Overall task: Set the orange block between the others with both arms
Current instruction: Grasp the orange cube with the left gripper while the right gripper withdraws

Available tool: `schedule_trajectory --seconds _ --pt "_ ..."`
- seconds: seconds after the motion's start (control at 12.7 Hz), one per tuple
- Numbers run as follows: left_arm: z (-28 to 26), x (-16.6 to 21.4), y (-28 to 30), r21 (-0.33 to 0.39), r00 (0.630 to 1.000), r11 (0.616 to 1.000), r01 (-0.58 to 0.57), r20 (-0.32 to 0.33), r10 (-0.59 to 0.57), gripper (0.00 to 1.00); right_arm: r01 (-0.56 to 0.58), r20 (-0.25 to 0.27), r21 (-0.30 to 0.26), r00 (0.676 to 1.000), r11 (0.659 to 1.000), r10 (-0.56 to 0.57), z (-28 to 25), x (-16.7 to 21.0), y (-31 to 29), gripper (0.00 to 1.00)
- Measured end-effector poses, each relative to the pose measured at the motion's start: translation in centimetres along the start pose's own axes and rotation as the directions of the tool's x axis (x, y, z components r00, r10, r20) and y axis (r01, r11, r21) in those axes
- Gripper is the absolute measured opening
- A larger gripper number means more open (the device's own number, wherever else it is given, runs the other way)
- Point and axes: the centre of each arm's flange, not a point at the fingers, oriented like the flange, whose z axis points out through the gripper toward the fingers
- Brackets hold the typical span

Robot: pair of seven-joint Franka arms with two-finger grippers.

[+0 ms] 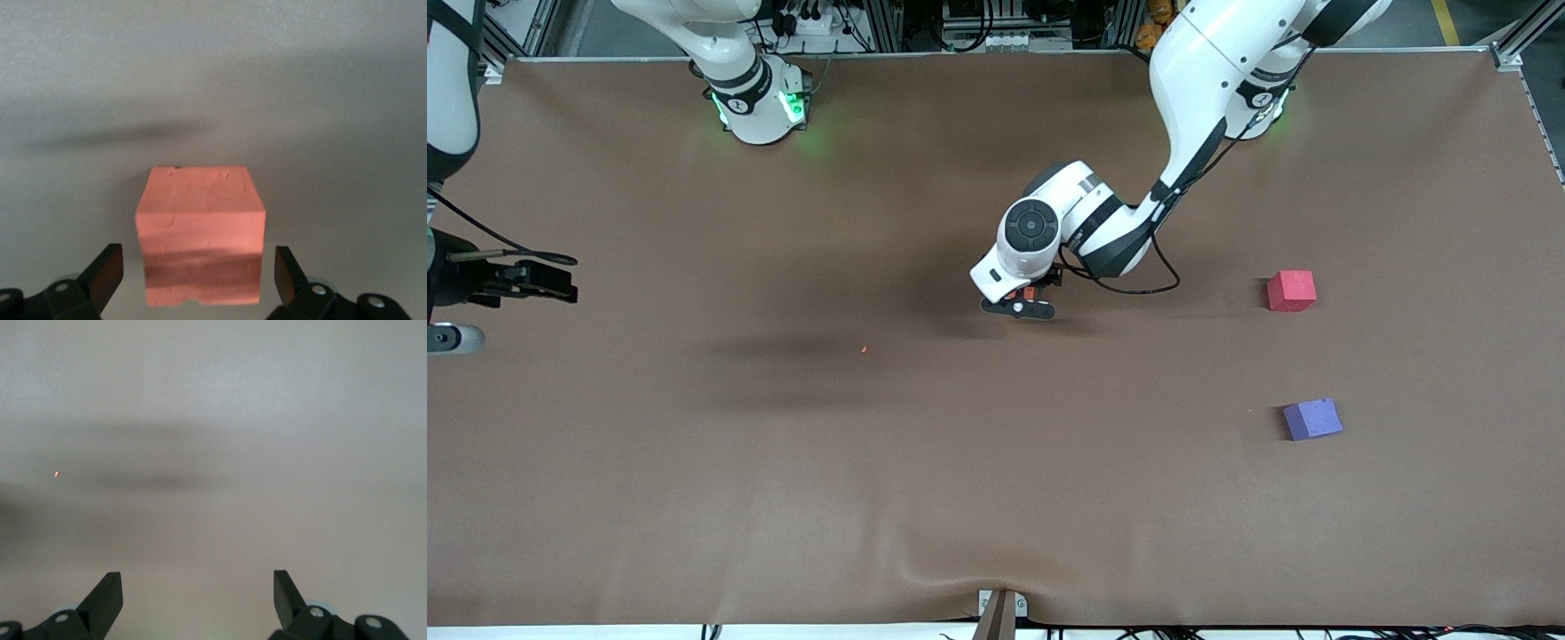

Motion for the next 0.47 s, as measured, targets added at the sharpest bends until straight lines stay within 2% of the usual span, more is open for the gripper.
schedule_trajectory --seconds 0.31,0.39,0.47 --pt "0.8 0.5 -0.1 0.007 0.999 1.000 -0.022 -0.033 0.022 0.99 0.004 0.042 0.003 0.999 1.000 -0.004 1.2 -1.9 -0.4 1.00" --pt "0.9 0.5 -0.1 0.009 0.999 1.000 -0.023 -0.034 0.024 0.94 0.005 0.056 0.004 0.998 1.000 -0.005 2.0 -2.1 -0.5 1.00" --pt "0.9 0.5 -0.2 0.010 0.999 1.000 -0.023 -0.034 0.023 0.82 0.006 0.068 0.008 0.998 1.000 -0.006 2.8 -2.1 -0.6 1.00"
